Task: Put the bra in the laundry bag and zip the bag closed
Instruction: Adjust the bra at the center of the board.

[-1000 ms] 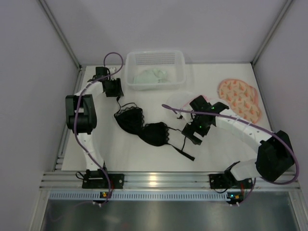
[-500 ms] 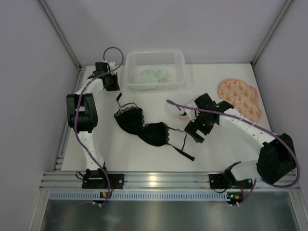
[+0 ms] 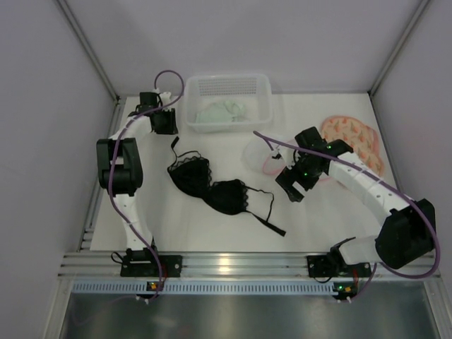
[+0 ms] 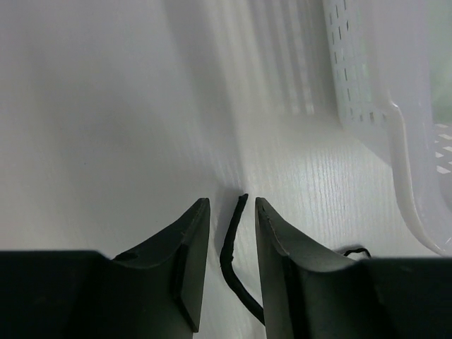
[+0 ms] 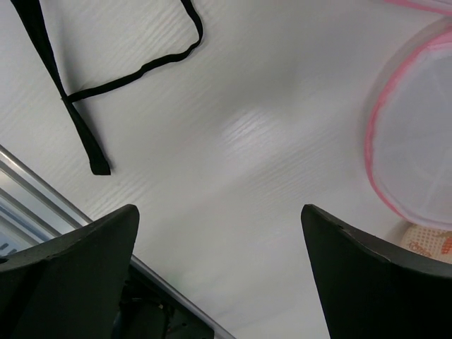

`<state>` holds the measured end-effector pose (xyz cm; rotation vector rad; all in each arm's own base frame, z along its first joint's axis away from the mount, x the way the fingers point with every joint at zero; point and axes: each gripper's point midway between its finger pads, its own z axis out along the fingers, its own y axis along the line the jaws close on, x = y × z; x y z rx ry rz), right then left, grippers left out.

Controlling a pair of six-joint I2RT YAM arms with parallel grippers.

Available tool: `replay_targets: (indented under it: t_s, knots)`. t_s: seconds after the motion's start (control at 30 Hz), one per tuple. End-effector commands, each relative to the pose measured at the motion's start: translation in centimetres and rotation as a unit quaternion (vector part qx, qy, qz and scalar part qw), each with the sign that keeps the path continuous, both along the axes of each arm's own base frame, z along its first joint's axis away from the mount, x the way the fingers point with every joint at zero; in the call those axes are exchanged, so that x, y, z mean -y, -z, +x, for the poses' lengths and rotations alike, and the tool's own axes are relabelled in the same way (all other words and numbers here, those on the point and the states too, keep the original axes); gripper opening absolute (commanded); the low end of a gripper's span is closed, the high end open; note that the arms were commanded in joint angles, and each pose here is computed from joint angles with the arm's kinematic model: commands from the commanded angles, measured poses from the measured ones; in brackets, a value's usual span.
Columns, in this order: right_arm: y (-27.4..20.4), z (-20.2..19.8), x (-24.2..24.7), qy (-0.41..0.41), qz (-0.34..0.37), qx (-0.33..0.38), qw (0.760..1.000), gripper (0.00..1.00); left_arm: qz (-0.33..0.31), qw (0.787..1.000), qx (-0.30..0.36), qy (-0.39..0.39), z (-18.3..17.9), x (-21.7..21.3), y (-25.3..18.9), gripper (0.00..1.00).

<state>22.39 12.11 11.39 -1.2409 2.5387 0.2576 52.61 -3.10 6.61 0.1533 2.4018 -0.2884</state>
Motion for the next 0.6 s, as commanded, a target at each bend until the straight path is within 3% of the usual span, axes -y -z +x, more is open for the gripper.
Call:
replay_targets:
  t_s: [0.0, 0.43, 0.57]
  knots:
    - [-1.6, 0.8, -0.2, 0.007, 0.012, 0.008, 1.000, 1.00, 0.016, 1.000, 0.010, 0.016, 0.4, -0.1, 0.4, 0.37]
    - [-1.8, 1.3, -0.4, 0.032, 0.033, -0.005, 0.999, 0.99, 0.026, 0.999, -0.009, 0.032, -0.1, 0.3, 2.7, 0.32]
    - [-1.7, 1.3, -0.2, 0.041, 0.036, -0.008, 0.999, 0.99, 0.015, 0.999, -0.022, 0.038, -0.4, 0.7, 3.9, 0.21]
